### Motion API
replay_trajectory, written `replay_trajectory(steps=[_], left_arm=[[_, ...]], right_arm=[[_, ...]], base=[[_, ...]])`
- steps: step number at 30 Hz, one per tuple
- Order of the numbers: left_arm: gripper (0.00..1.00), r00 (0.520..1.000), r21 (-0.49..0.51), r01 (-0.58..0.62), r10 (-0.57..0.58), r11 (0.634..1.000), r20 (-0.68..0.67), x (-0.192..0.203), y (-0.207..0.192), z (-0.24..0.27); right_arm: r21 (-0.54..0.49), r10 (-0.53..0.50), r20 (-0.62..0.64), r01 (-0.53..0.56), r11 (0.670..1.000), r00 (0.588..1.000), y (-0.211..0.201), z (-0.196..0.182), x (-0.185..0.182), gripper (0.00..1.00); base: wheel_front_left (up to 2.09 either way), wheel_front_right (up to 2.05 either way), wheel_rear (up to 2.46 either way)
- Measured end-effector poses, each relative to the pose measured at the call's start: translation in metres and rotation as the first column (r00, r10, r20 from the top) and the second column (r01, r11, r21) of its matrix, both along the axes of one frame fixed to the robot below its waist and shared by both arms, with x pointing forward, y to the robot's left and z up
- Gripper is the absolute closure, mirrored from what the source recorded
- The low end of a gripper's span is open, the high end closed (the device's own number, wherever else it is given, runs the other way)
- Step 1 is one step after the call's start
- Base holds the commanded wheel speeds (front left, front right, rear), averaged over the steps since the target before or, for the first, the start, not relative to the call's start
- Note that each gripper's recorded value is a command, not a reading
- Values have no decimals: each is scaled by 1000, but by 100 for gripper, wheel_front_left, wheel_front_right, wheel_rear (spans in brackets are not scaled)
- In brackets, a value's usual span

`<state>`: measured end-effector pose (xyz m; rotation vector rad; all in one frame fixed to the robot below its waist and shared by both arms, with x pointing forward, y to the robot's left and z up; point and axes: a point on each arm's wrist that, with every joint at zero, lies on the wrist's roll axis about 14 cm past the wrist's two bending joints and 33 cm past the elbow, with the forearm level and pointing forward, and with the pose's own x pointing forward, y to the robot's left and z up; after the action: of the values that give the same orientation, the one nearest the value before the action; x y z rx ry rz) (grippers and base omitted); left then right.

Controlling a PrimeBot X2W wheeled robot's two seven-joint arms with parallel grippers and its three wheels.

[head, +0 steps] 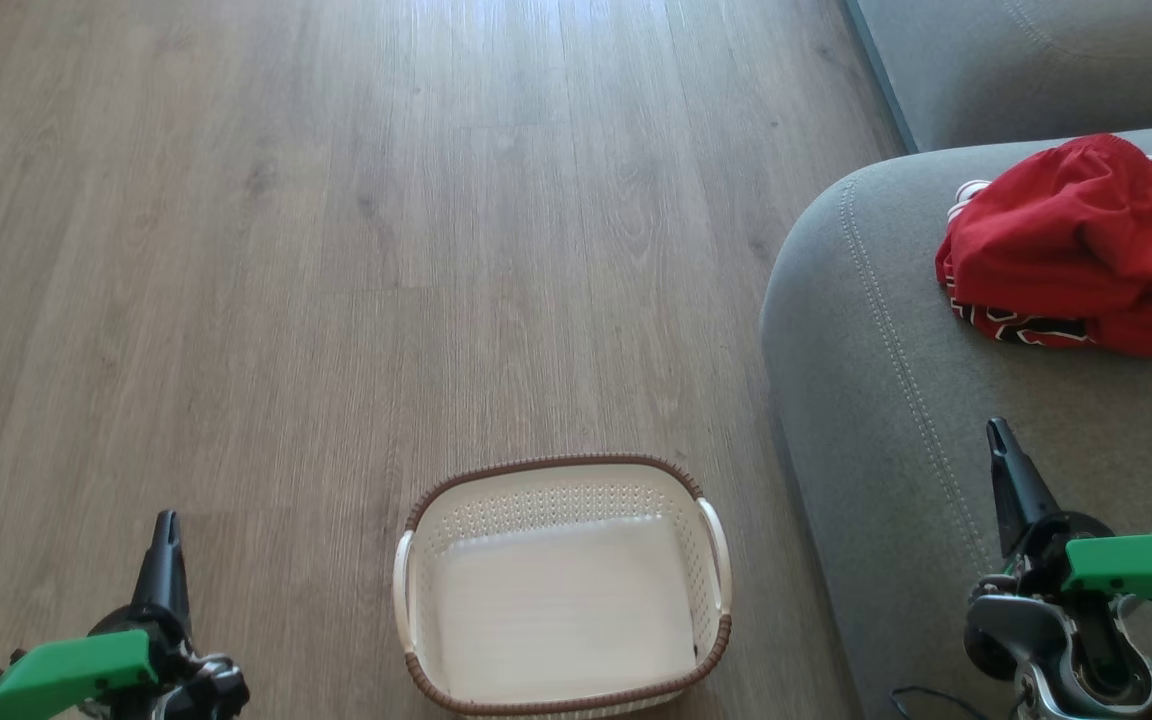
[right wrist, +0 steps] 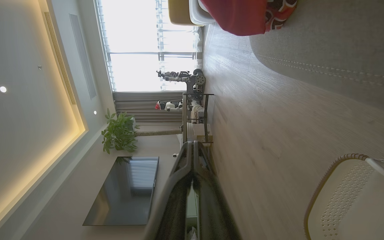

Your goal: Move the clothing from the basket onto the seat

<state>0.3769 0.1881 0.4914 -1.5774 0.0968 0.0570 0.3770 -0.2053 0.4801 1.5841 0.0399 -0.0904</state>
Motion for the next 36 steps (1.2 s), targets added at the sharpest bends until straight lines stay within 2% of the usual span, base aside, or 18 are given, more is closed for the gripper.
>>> replay_trajectory(steps=[36], left_arm=[[100, 1000, 0, -1, 1, 1000, 1, 0, 0, 0]], right_arm=[[-1, 9, 3, -9, 1000, 1000, 0, 1, 1, 100]], base=[[0, 0, 0]])
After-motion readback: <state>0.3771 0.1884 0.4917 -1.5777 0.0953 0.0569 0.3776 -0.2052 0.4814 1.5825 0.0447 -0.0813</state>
